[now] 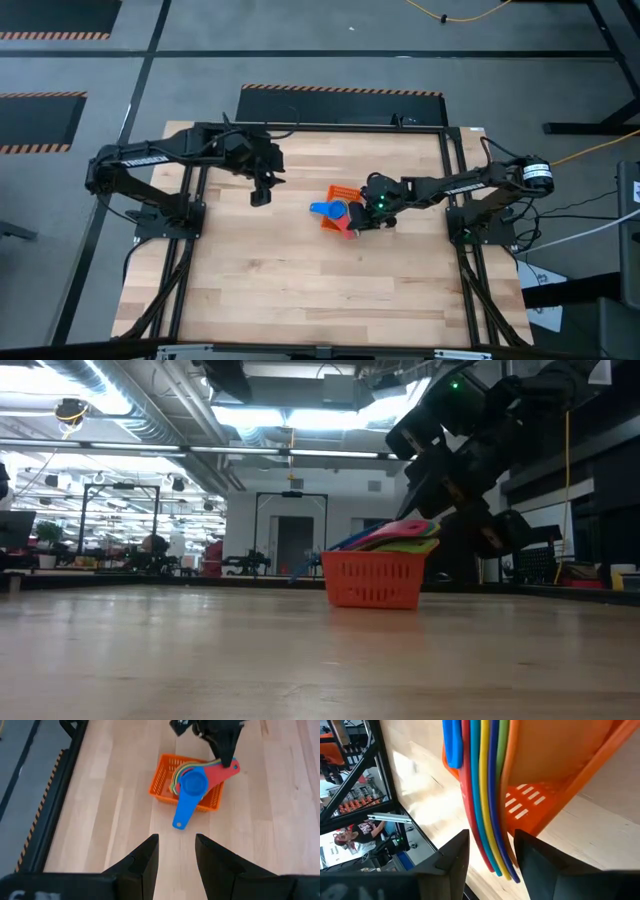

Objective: Nest measuring cups in basket
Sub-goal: Put the nested measuring cups into the orange bin

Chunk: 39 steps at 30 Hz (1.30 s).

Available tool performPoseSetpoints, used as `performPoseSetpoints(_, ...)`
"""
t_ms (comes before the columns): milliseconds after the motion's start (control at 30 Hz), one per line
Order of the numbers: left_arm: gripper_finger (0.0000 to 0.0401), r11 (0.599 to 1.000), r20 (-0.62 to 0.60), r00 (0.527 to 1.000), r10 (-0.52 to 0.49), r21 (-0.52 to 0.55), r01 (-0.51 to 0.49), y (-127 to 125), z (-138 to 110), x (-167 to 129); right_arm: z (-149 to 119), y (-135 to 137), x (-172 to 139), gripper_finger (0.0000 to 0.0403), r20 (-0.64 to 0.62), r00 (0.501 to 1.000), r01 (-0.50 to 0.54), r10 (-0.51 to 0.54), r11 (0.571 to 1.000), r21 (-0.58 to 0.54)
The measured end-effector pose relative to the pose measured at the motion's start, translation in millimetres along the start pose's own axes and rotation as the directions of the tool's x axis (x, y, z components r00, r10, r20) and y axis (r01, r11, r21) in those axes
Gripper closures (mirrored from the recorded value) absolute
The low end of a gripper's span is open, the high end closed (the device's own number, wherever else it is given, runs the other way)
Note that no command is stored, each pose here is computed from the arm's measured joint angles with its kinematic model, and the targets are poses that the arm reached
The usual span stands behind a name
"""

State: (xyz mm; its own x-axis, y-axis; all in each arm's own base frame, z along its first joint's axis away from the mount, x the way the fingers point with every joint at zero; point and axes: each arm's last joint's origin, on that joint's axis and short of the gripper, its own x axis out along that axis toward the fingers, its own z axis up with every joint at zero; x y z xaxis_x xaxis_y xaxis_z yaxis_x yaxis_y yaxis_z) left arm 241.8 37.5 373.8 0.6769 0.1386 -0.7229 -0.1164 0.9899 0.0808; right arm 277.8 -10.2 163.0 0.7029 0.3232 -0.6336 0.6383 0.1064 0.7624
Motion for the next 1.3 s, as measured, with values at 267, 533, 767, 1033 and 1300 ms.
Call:
performPoseSetpoints(267, 0.028, 1.0, -0.027, 1.0, -0.002, -0.024, 0.001, -1, -6, 7, 0, -1, 0, 0.0244, -0.009, 1.0, 0.004, -0.004, 1.0, 0.004)
performPoseSetpoints(533, 0.028, 1.0, -0.025, 1.0, -0.002, -0.026, 0.001, -1, -6, 7, -3, 3, -35, 0.0244, 0.065, 0.997, 0.038, -0.037, 0.999, -0.008)
performPoseSetpoints(767, 0.028, 0.998, 0.039, 0.999, 0.003, -0.056, -0.001, 0, 1, 13, -17, -1, -72, 0.0244, 0.204, 0.971, 0.143, -0.126, 0.987, -0.072)
performPoseSetpoints(1033, 0.028, 0.997, 0.118, 0.993, 0.01, -0.074, -0.001, -3, -12, 53, -35, 8, -66, 0.0244, 0.349, 0.933, 0.197, -0.084, 0.933, -0.302)
performPoseSetpoints(1300, 0.028, 0.994, 0.168, 0.986, 0.014, -0.109, 0.005, -7, -44, 91, -41, 30, -51, 0.0244, 0.427, 0.895, 0.124, 0.13, 0.846, -0.519)
